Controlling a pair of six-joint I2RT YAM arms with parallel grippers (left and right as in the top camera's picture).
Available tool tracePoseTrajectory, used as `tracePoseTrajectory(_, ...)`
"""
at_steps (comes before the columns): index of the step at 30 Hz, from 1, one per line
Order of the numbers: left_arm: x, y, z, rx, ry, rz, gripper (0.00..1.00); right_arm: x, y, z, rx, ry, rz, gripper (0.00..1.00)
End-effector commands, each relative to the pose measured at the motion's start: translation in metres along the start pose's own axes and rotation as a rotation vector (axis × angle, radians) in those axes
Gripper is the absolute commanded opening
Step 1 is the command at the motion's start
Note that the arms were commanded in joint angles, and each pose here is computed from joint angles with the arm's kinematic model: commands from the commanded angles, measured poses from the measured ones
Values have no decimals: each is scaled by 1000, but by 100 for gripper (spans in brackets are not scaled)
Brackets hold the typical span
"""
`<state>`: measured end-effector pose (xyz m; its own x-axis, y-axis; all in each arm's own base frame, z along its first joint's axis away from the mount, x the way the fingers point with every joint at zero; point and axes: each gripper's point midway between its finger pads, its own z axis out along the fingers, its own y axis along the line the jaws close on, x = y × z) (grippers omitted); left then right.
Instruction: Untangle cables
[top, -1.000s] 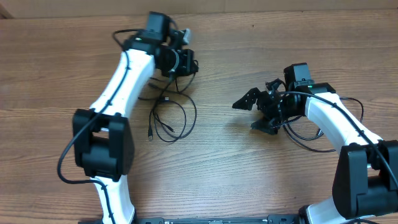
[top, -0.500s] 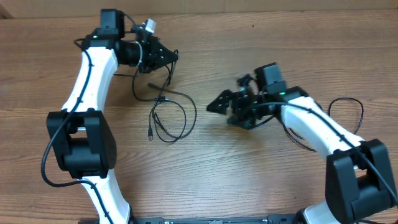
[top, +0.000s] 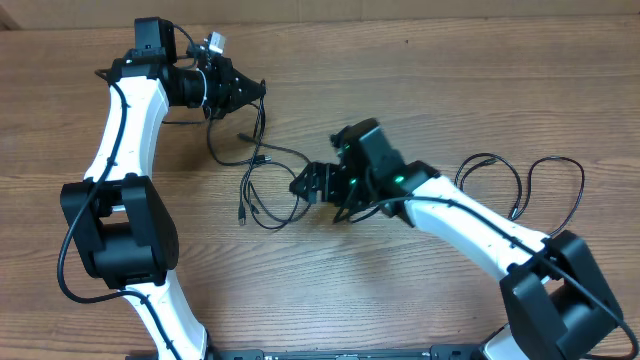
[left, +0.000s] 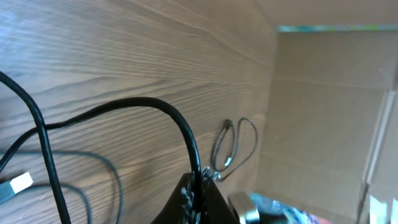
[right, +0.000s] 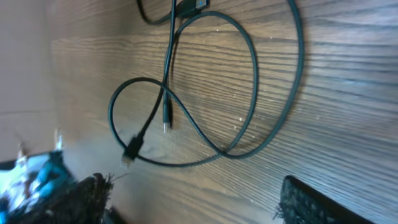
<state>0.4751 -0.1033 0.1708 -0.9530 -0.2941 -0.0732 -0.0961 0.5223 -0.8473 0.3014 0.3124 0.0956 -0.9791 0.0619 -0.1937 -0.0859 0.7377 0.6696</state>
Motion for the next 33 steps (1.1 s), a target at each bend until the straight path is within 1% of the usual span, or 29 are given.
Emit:
tracePoseTrajectory(1, -7, 4, -7, -73, -47, -16, 4, -3, -8, 8, 107, -90, -6, 85)
tracePoseTrajectory(5, -10, 21, -10, -165, -77, -38, 4, -4, -9, 11, 175, -162, 6, 85)
tracePoseTrajectory(9, -9, 51, -18, -334, -103, -83, 4, -4, -4, 13, 187, -192, -20, 81)
tracePoseTrajectory(14, -3, 82, -32, -518, -120, -123, 4, -4, -7, 16, 202, -200, -22, 79)
tracePoseTrajectory(20, -2, 106, -49, -685, -151, -136, 4, -2, -20, 34, 225, -179, -15, 77)
tracePoseTrajectory(24, -1, 116, -58, -760, -161, -141, 4, 2, -33, 50, 248, -158, -7, 76)
tracePoseTrajectory(26, 1, 120, -61, -788, -161, -146, 4, 3, -38, 55, 255, -148, 0, 73)
tracePoseTrajectory(30, 6, 125, -59, -797, -144, -157, 4, 3, -40, 59, 256, -150, 2, 65)
tracePoseTrajectory(33, 11, 130, -55, -796, -129, -167, 4, 1, -39, 59, 251, -158, -1, 65)
